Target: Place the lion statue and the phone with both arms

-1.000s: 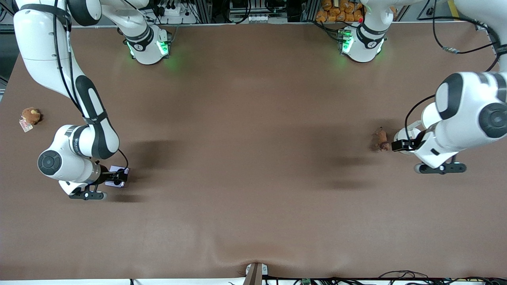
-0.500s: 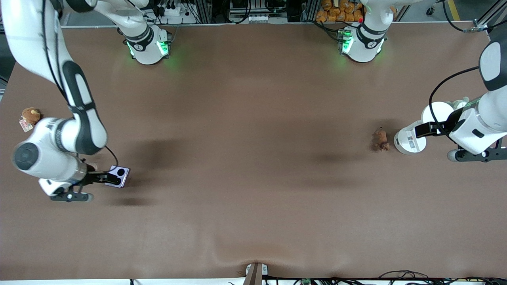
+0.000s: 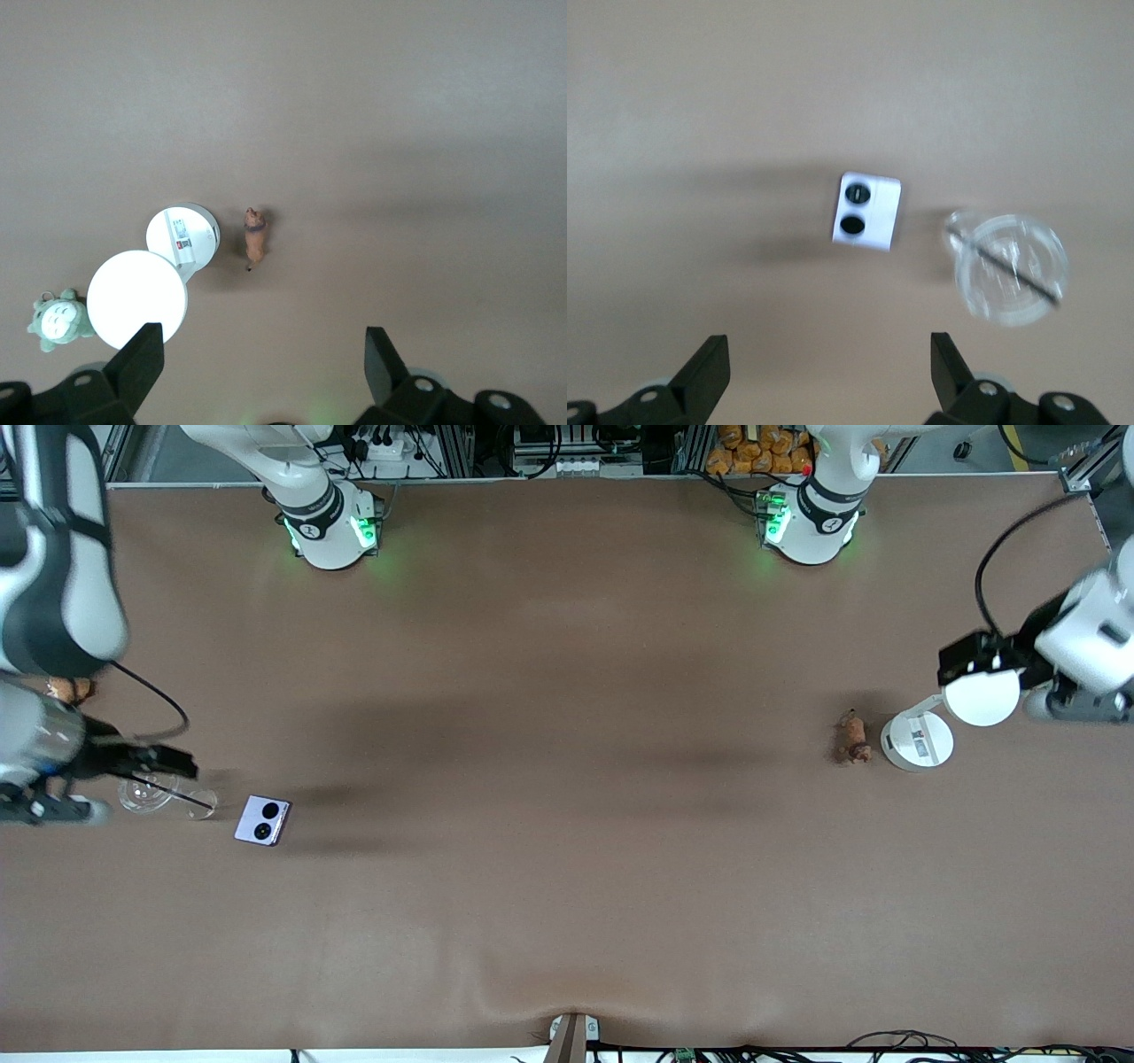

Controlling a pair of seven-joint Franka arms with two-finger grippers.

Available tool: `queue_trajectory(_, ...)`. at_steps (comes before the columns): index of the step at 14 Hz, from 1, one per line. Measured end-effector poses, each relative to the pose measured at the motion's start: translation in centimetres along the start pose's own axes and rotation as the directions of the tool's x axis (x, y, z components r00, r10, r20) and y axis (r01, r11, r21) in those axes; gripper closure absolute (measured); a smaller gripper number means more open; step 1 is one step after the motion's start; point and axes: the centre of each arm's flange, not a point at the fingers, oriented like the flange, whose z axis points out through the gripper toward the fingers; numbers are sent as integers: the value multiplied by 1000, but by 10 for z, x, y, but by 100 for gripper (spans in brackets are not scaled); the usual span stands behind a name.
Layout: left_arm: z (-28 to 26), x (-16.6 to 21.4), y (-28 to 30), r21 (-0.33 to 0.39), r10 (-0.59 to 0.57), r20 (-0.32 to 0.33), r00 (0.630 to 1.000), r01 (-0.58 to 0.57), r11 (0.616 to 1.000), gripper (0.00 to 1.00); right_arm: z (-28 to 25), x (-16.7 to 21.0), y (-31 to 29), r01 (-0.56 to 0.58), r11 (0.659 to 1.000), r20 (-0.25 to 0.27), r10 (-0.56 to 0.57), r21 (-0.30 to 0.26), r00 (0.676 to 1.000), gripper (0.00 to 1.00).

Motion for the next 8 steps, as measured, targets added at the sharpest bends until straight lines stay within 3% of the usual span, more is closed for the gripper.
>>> queue_trajectory(5,11,-6,-27,1,-27,20,999,27,1000,0,-96,-65,-6,14,1000,51,-15,23,999,0)
queue_trajectory(8,22,-2,-40,-1,-34,8,999,34,999,0,-123,-86,-24,46,999,40,-47,22,998,0)
